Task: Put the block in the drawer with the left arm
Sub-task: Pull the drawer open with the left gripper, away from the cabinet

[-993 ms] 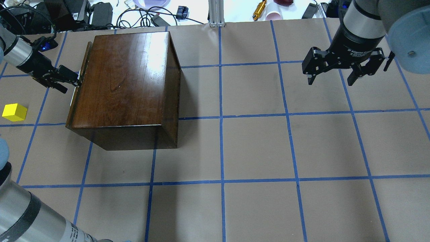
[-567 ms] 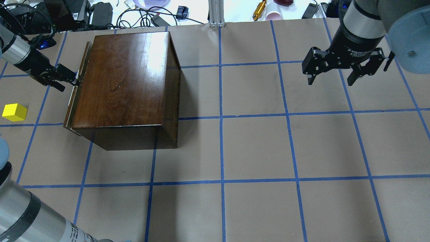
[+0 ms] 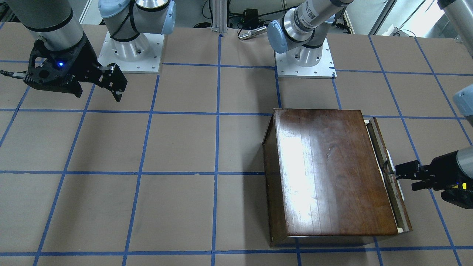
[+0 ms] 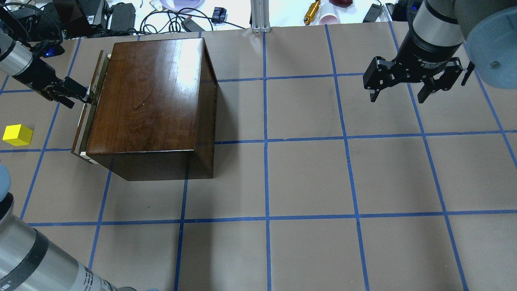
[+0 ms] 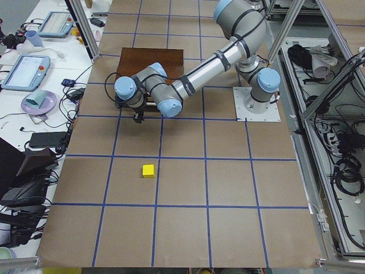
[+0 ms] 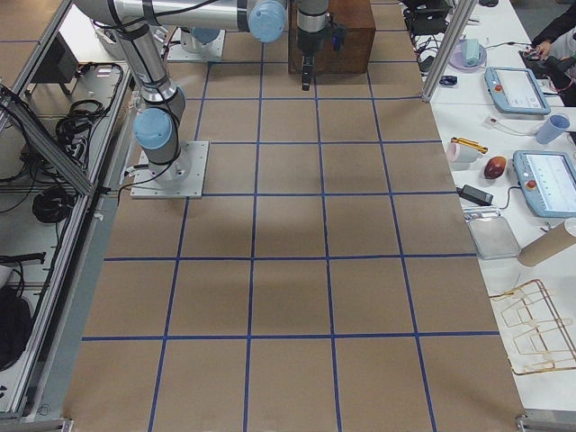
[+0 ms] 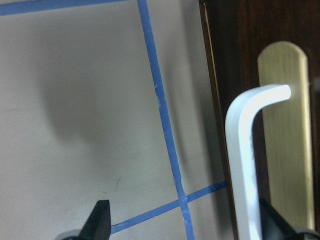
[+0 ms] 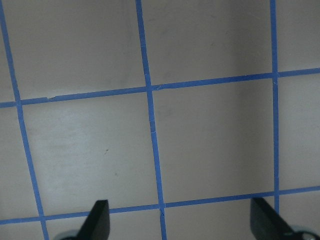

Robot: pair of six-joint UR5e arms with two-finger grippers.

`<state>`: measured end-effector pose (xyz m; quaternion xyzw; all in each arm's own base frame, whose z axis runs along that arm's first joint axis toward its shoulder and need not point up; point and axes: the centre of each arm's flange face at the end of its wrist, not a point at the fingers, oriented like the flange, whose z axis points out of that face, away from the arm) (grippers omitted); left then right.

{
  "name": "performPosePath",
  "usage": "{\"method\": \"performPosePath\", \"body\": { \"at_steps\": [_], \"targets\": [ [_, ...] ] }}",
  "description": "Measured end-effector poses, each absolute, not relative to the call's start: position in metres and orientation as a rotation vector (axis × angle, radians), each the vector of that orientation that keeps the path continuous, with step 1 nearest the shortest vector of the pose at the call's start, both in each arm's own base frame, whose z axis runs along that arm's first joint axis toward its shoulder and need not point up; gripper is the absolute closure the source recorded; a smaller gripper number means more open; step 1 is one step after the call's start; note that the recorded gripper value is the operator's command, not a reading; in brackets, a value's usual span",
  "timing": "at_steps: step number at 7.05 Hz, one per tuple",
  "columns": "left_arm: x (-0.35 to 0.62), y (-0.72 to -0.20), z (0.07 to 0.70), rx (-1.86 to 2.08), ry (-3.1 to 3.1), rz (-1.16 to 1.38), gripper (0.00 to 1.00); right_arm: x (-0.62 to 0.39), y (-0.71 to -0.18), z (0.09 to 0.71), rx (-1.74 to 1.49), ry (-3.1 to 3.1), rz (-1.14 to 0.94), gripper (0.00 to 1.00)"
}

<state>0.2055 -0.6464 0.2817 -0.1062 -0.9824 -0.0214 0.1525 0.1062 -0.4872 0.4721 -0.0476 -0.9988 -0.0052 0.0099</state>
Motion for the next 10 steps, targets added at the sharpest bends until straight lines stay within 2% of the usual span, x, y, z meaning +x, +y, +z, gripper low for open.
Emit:
{"method": "performPosePath", "body": {
  "at_steps": [10],
  "targets": [
    [0.248, -0.66, 0.287, -0.408, -2.885, -0.058, 0.0, 0.106, -0.487, 0.472, -0.149, -3.118, -0.016, 0.0]
  ]
}}
